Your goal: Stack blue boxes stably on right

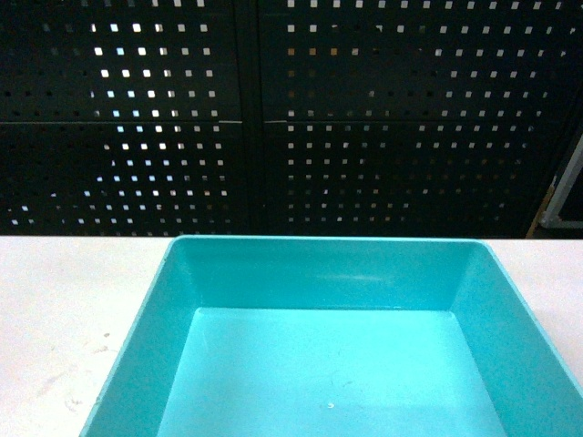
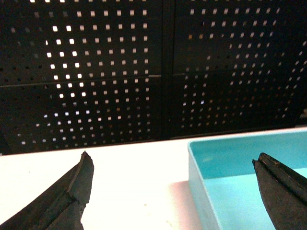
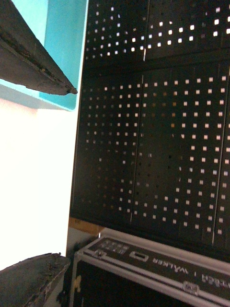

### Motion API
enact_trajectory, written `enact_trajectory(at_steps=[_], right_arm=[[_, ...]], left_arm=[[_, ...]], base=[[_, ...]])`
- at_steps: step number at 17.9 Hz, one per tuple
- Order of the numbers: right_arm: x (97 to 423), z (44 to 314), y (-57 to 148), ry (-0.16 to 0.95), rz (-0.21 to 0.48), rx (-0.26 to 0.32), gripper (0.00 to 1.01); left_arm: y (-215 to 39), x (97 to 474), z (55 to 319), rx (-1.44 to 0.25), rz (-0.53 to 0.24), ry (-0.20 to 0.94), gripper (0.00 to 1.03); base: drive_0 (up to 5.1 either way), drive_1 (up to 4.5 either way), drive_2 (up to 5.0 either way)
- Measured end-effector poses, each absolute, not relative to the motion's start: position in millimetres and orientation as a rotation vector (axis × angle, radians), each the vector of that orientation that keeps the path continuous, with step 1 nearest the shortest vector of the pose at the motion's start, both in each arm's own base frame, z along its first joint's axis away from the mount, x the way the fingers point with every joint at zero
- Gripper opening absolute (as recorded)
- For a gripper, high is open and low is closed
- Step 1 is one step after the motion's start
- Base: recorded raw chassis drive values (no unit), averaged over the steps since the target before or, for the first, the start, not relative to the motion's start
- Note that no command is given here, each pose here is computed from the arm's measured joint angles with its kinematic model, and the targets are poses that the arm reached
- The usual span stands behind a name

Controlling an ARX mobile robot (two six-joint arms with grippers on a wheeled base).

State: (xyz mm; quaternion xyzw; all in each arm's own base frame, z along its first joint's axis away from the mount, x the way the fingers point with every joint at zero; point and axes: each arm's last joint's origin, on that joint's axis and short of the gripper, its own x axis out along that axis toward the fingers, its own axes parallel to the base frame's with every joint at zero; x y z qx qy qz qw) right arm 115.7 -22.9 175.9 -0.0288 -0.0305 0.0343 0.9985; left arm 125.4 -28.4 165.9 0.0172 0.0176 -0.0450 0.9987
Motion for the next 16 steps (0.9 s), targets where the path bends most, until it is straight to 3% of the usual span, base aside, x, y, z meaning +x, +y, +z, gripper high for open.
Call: enact_trajectory(at_steps=[3,5,7,11,16], right_arm=[[146,182,-15,0.009,0.161,-0.062,0.98],[171,195,-6,0.028,0.241,-0.096,0.98],[192,190,4,0.085,0.307,-0.133,0.98],[242,188,5,0.217,0.335,-0.14,0.98],[266,178,11,0.35,0.385,-0.128,0.98]], left_arm=[[-27,163,181,0.041,-0.094,0.106,0.98],[-33,187,195,0.055,-0.113,0.13,0.98],[-41,210,201,0.076,-0.129,0.185,0.98],[-59,261,211,0.026,-0.15,0.323,0.98],[-80,280,201,0.027,-0.138,0.491,0.98]], base=[[0.0,0.0,0.0],[0.0,0.0,0.0],[0.0,0.0,0.0],[0.0,0.0,0.0],[0.0,0.0,0.0]])
